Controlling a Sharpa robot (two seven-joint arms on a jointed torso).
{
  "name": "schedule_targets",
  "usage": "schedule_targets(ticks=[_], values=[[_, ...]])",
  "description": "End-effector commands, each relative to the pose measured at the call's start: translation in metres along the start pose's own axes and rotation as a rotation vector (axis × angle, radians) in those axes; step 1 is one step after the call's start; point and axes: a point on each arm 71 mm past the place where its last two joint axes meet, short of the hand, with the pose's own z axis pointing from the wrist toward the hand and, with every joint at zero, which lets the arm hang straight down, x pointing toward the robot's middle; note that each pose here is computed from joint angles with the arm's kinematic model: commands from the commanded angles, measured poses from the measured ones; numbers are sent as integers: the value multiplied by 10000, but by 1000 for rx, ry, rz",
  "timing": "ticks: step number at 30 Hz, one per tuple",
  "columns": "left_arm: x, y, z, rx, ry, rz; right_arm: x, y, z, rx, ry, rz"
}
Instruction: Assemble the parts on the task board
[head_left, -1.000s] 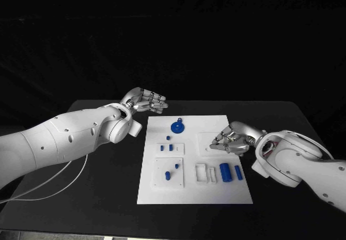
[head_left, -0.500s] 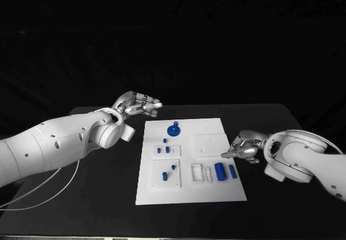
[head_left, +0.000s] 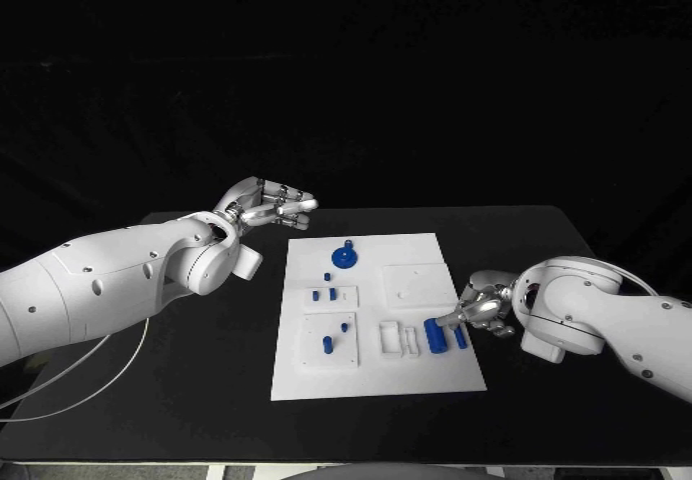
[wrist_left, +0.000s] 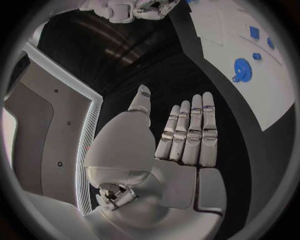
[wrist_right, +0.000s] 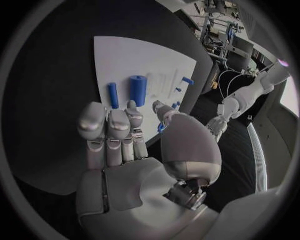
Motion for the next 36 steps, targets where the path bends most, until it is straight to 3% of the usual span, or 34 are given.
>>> schedule_targets(ticks=[1, 11, 28, 32, 36], values=[[24, -11, -4, 14, 6, -21, 92, 18, 36, 36, 57, -30], [43, -9, -16, 12, 13, -26, 297, 71, 194, 54, 84, -95], [65, -4, -17, 4, 25, -30, 374, 223, 303, 35, -6, -106], [65, -2, -18, 2, 26, -31, 385, 233, 313, 37, 1, -113], [70, -1, -17, -1, 27, -31, 440, 201, 339, 50, 45, -117]])
